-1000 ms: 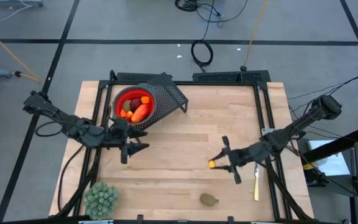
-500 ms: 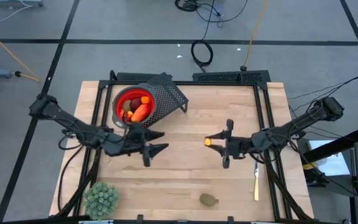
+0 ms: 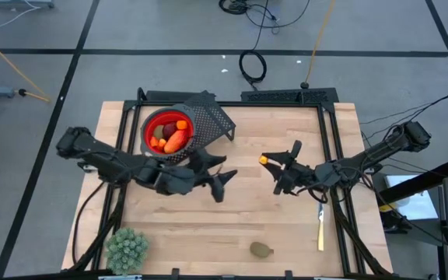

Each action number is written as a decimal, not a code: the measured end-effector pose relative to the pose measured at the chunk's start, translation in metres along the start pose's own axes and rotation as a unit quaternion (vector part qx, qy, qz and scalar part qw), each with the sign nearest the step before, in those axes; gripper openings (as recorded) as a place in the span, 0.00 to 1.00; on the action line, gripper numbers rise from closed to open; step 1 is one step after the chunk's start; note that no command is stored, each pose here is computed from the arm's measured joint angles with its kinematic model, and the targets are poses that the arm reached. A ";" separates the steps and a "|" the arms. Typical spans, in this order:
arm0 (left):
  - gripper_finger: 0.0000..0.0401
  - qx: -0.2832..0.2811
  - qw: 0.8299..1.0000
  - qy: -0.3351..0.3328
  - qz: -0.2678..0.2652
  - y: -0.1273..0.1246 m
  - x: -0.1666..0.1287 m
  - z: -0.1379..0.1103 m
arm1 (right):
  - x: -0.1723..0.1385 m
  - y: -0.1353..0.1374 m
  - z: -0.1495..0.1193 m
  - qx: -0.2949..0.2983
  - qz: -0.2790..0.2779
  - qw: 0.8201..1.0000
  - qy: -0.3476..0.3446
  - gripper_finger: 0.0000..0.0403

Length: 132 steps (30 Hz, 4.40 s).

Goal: Pick & Place Fruit
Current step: Put the peach into the red strainer bowl on the shelf

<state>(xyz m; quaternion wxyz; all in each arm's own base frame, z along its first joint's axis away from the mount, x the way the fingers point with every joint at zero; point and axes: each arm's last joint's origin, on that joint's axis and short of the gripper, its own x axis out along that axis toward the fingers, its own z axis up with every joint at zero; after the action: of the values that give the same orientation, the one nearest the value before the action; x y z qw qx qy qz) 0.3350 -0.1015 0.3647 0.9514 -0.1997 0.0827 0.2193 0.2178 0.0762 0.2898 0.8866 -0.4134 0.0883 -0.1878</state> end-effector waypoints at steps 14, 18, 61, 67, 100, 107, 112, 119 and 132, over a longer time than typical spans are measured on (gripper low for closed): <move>0.68 -0.002 1.000 0.002 0.029 -0.014 0.052 0.005 | 0.003 -0.003 -0.004 -0.050 -0.026 0.998 0.037 0.29; 0.68 -0.011 0.999 0.005 0.038 -0.012 0.061 -0.001 | 0.004 -0.002 -0.004 -0.051 -0.024 0.998 0.036 0.29; 0.68 0.013 0.998 0.019 0.062 0.002 0.098 -0.017 | 0.028 0.033 -0.001 -0.094 -0.026 0.995 0.015 0.29; 0.68 0.018 0.998 0.031 0.059 0.004 0.098 -0.018 | 0.031 0.036 -0.001 -0.105 -0.028 0.994 0.011 0.29; 0.21 0.030 0.997 0.042 0.049 0.004 0.098 -0.019 | 0.034 0.034 -0.003 -0.086 -0.031 0.996 0.016 0.29; 0.21 0.032 0.997 0.044 0.046 0.004 0.098 -0.019 | 0.033 0.034 -0.002 -0.069 -0.030 0.997 0.011 0.37; 0.21 0.034 0.997 0.044 0.047 0.004 0.098 -0.020 | 0.032 0.036 -0.002 -0.065 -0.027 0.997 0.014 0.46; 0.21 0.037 0.997 0.043 0.047 0.004 0.098 -0.019 | 0.023 0.039 0.000 -0.068 -0.060 0.994 0.069 0.52; 0.21 0.037 0.998 0.038 0.040 0.000 0.095 -0.019 | 0.008 0.044 -0.001 -0.087 -0.129 0.969 0.190 0.51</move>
<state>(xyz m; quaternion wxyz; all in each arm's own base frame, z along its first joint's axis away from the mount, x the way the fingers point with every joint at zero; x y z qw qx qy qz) 0.4185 -0.0731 0.3244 0.9448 -0.1690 0.1350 0.2462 0.2364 0.0978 0.2555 0.7823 -0.4540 0.2168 -0.3673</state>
